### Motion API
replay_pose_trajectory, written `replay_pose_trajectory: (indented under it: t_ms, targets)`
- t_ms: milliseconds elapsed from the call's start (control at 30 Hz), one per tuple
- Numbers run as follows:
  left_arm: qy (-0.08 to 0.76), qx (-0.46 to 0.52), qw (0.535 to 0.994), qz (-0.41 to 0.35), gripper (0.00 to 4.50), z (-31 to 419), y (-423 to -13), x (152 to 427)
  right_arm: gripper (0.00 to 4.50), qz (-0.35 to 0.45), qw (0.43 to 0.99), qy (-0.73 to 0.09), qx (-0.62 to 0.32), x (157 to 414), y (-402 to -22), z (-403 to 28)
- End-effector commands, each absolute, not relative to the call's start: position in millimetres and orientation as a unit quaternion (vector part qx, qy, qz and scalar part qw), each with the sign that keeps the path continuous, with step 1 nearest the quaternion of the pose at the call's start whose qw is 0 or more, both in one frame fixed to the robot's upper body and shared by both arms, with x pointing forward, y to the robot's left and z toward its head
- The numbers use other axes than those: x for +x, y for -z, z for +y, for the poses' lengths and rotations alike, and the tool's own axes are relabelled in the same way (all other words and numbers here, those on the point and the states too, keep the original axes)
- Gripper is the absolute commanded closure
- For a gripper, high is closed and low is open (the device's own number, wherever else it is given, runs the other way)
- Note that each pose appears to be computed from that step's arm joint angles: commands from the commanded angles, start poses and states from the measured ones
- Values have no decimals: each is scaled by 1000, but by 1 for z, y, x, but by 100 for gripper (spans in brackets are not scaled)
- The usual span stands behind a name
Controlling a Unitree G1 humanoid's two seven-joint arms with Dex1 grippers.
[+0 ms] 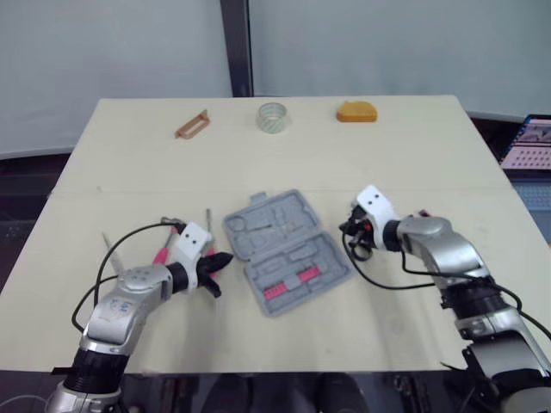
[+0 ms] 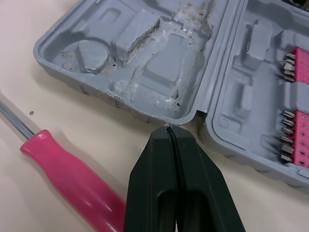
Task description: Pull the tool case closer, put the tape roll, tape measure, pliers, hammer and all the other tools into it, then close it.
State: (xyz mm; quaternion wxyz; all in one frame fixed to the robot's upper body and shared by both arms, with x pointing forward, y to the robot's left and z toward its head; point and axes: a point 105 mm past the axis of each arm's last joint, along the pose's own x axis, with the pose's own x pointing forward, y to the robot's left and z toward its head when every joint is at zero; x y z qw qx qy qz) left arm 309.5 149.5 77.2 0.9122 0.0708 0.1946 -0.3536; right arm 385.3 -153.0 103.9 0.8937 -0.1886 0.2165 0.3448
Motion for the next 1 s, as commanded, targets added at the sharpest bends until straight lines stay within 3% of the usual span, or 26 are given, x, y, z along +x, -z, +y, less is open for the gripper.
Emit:
replay_pose_trajectory:
  t_ms: [33,500,1000]
  targets:
    - [360,83,912,179,448,147,-83,314,450,201,890,-357,-201,391,-109,-147]
    - [381,86,901,191,448,131,-69,317,450,211,877,-382,-201,398,-92,-131]
    - [366,52,906,207,448,144,-66,310,450,214,870,-397,-199,402,-85,-121]
